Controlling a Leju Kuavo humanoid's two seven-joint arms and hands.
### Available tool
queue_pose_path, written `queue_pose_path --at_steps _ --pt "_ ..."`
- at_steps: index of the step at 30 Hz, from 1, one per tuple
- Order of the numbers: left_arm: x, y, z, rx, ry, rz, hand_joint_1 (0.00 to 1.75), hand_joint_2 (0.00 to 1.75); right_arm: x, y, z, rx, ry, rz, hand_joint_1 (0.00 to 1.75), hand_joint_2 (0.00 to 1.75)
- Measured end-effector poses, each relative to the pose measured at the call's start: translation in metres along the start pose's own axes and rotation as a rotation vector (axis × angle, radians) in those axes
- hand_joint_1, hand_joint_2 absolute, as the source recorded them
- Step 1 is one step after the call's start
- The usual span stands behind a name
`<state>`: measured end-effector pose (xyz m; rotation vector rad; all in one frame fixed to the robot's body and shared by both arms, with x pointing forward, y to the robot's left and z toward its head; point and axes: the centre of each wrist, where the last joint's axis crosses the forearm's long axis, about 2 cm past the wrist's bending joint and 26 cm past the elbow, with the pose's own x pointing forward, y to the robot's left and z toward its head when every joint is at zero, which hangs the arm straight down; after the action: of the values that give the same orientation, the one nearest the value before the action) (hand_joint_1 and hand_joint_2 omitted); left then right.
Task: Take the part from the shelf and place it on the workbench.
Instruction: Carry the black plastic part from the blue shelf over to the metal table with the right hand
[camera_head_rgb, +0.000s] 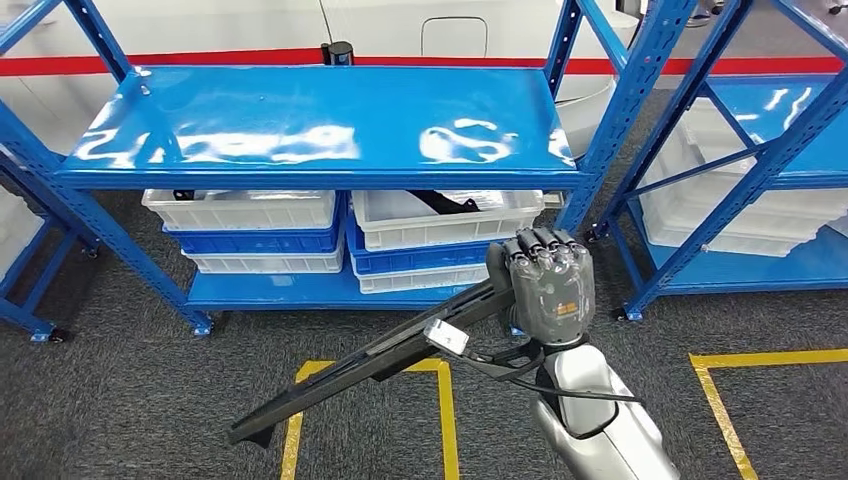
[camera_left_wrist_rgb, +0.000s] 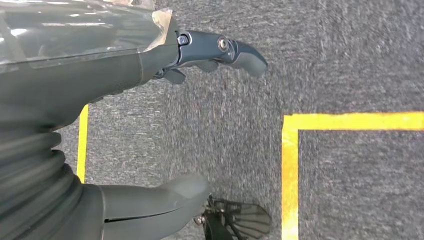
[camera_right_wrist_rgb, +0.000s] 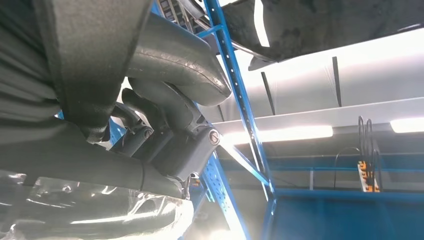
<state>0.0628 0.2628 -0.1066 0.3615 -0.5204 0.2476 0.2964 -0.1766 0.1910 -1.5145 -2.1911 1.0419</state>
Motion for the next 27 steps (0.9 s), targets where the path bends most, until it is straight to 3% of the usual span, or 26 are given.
queue_pose_path --at_steps 6,27 --pt "0.000 0.000 0.000 -0.007 -0.016 -0.004 0.00 1.75 -0.004 -0.001 0.017 0.024 0.005 0.004 1.75 1.75" --pt "0.007 0.005 -0.006 -0.031 -0.038 -0.065 0.00 1.75 -0.028 -0.017 0.038 0.002 0.063 0.044 1.75 1.75"
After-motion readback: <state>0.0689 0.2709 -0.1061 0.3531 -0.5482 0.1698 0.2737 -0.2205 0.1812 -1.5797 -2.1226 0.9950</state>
